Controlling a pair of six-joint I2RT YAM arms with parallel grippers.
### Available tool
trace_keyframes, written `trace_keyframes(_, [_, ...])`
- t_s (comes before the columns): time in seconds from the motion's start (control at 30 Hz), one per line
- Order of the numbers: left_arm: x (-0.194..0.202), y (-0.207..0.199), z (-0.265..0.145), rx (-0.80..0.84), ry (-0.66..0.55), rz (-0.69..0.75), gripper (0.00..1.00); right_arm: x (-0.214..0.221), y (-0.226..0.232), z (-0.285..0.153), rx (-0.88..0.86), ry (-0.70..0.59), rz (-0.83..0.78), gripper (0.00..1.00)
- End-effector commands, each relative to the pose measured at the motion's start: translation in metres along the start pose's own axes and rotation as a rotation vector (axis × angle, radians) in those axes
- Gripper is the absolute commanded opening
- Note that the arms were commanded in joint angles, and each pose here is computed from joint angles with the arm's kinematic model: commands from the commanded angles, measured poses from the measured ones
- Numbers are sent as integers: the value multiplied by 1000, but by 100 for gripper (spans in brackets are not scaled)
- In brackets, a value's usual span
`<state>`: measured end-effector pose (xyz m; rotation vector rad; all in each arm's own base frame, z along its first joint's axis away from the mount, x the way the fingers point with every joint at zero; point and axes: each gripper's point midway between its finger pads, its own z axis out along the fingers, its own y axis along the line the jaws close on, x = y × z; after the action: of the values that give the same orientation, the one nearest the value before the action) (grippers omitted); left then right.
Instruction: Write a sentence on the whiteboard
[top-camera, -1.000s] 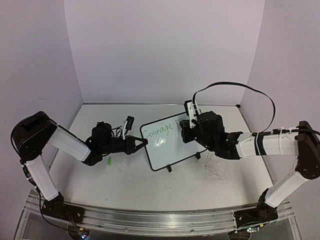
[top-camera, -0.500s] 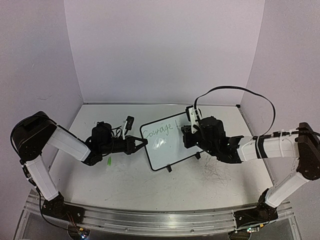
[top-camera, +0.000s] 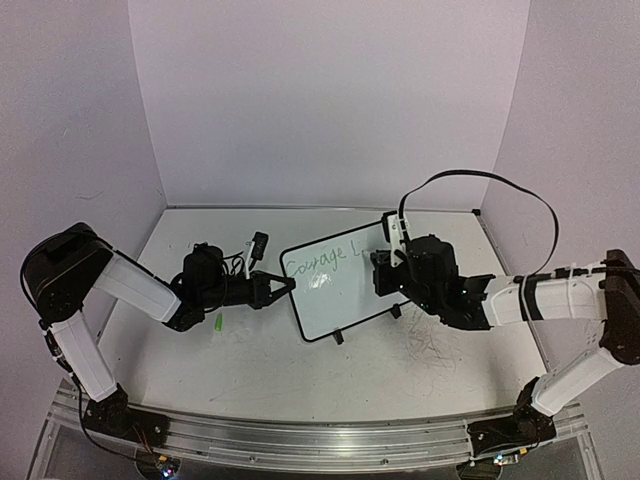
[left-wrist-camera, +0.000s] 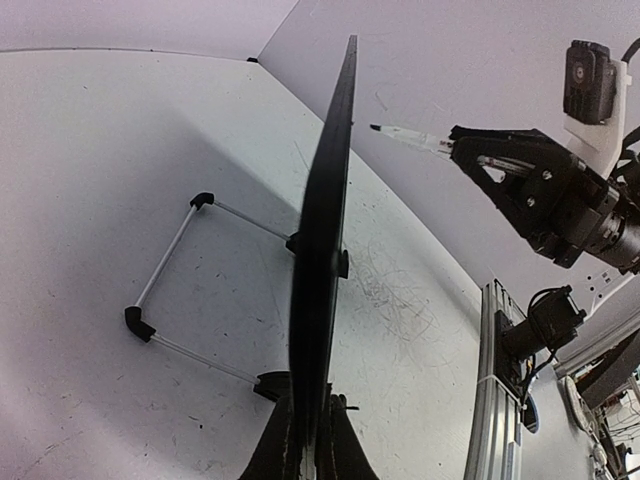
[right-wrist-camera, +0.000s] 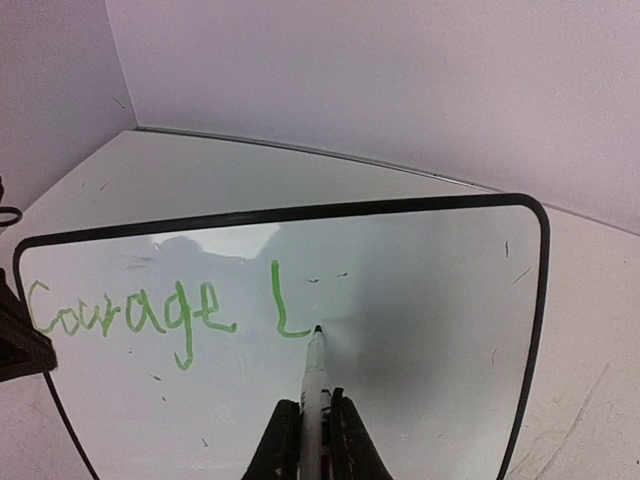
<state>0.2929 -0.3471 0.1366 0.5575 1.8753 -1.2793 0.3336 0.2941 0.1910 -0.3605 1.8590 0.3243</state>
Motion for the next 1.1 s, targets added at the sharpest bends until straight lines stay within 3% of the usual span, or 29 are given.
trace_keyframes(0.0, [1, 6, -4, -45, 15, 7, 0, -44, 15, -21, -120, -144, 27, 0])
trace_keyframes(1.07, [0, 4, -7, -46, 12, 18, 0, -20, 12, 16, -18, -47, 10, 0])
